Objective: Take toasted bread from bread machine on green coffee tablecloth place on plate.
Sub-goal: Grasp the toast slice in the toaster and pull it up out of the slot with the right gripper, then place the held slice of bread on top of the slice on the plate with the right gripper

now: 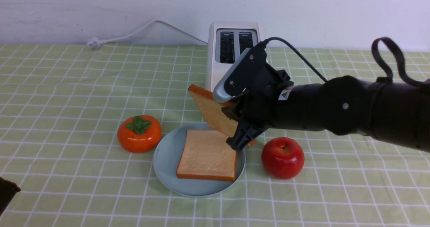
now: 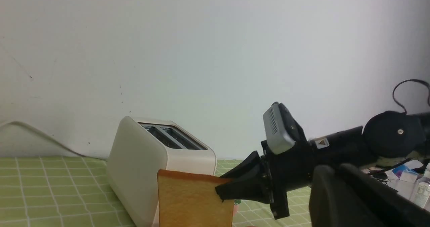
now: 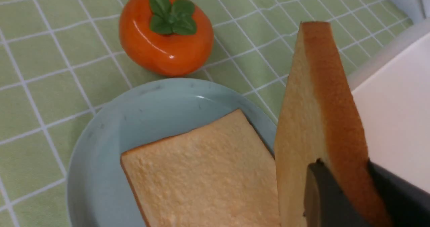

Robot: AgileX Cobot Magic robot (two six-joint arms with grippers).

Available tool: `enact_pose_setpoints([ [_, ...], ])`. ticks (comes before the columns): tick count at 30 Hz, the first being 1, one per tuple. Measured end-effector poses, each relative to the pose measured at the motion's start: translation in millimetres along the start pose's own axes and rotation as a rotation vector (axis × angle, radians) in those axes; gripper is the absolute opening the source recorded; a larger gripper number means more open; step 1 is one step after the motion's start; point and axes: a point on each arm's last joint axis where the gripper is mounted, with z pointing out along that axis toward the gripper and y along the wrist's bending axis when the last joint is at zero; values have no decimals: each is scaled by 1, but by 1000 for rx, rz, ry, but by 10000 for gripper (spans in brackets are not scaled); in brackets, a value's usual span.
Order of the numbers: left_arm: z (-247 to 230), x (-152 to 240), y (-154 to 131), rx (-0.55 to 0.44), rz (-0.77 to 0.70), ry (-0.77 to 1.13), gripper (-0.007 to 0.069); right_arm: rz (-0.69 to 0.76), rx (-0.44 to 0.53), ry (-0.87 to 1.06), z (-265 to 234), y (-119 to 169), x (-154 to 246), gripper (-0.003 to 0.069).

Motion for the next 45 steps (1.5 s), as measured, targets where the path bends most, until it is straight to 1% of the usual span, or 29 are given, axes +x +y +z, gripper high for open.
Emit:
enact_pose_setpoints([
  [4, 0, 0, 0, 0, 0, 0, 5, -21, -3, 22, 9, 2, 7, 122],
  [13, 0, 0, 0, 0, 0, 1, 5, -26, -2, 25, 13, 3, 9, 123],
  [16, 0, 0, 0, 0, 0, 1, 5, -30, -9, 23, 13, 6, 8, 146],
  [18, 0, 0, 0, 0, 0, 1, 5, -34, -14, 21, 13, 9, 7, 174],
  [19, 0, 0, 0, 0, 0, 1, 5, -34, -15, 21, 13, 9, 7, 174],
  [20, 0, 0, 0, 0, 0, 1, 5, -38, -22, 20, 13, 12, 6, 210],
  [25, 0, 0, 0, 0, 0, 1, 5, -35, -34, 20, 13, 16, 5, 335],
  [29, 0, 0, 0, 0, 0, 1, 5, 7, -67, 34, 13, 22, 5, 449],
  [30, 0, 0, 0, 0, 0, 1, 6, 9, -70, 35, 13, 22, 5, 455],
  [31, 0, 0, 0, 0, 0, 1, 8, 27, -85, 44, 13, 24, 6, 500],
  [35, 0, 0, 0, 0, 0, 1, 11, 59, -110, 52, 10, 26, 5, 585],
  [39, 0, 0, 0, 0, 0, 1, 15, 80, -134, 42, 0, 27, -1, 599],
  [44, 0, 0, 0, 0, 0, 1, 18, 101, -185, -30, -43, 26, -27, 569],
  [45, 0, 0, 0, 0, 0, 1, 19, 107, -208, -56, -60, 26, -35, 552],
])
